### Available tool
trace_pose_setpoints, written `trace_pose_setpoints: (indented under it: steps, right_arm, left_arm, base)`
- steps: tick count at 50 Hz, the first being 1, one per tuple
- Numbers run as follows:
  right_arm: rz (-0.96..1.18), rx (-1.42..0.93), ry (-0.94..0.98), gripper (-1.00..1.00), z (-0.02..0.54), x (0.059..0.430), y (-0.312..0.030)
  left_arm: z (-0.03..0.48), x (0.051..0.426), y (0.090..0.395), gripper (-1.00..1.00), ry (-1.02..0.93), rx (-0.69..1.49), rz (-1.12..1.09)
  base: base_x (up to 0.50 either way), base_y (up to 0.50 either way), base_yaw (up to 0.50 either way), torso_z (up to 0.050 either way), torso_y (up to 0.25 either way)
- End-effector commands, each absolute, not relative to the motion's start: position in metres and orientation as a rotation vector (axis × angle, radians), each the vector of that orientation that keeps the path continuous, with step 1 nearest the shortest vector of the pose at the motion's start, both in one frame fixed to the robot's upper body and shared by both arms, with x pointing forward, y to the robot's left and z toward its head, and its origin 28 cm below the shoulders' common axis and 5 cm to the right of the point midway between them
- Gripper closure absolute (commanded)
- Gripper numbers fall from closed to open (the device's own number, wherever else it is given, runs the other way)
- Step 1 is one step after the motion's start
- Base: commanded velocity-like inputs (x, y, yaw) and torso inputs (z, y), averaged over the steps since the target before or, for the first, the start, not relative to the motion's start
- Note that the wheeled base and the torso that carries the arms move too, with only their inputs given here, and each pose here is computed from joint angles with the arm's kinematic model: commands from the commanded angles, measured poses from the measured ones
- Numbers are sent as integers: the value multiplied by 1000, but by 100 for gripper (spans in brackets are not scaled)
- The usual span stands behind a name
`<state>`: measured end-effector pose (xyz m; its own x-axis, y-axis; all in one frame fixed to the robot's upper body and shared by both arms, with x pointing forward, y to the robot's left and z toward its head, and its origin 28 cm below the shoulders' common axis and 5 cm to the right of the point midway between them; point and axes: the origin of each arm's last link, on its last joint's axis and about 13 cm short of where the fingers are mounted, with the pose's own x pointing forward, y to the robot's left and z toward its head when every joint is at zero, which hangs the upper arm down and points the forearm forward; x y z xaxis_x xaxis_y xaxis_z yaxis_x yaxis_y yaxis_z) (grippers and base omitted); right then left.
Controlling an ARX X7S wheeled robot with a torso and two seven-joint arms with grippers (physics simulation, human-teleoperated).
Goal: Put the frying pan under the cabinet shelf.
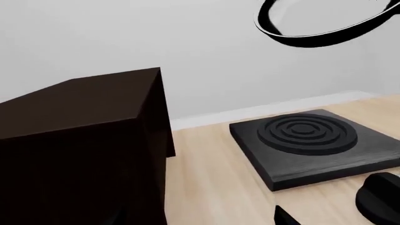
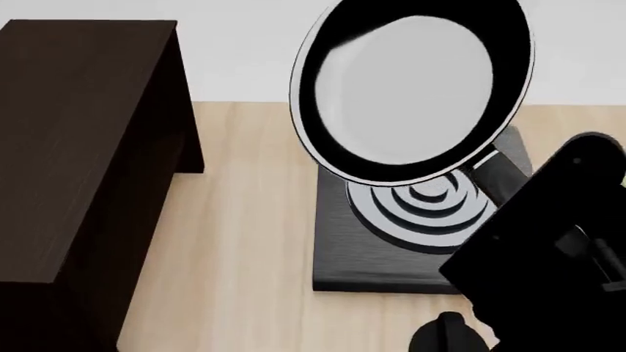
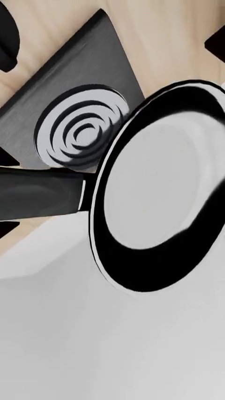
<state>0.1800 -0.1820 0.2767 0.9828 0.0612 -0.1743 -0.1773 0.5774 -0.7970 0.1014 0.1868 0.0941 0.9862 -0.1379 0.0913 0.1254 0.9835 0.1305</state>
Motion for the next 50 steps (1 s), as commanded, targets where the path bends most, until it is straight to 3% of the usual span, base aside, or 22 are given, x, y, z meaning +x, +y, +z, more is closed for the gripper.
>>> trace_pose_setpoints:
  steps: [1, 24, 50]
  right_arm:
    - [8, -999, 1, 100, 310, 186, -182]
    - [104, -1109, 34, 100, 336, 196, -166]
    - [150, -1096, 67, 100, 326, 206, -164]
  left_arm:
    - [100, 97, 187, -100, -127, 131, -131]
    - [110, 90, 185, -100, -159, 144, -139]
    - [118, 85, 184, -100, -193, 155, -140]
  base:
    - [0, 0, 0, 0, -160]
    - [0, 0, 0, 0, -142]
    - [0, 0, 0, 0, -143]
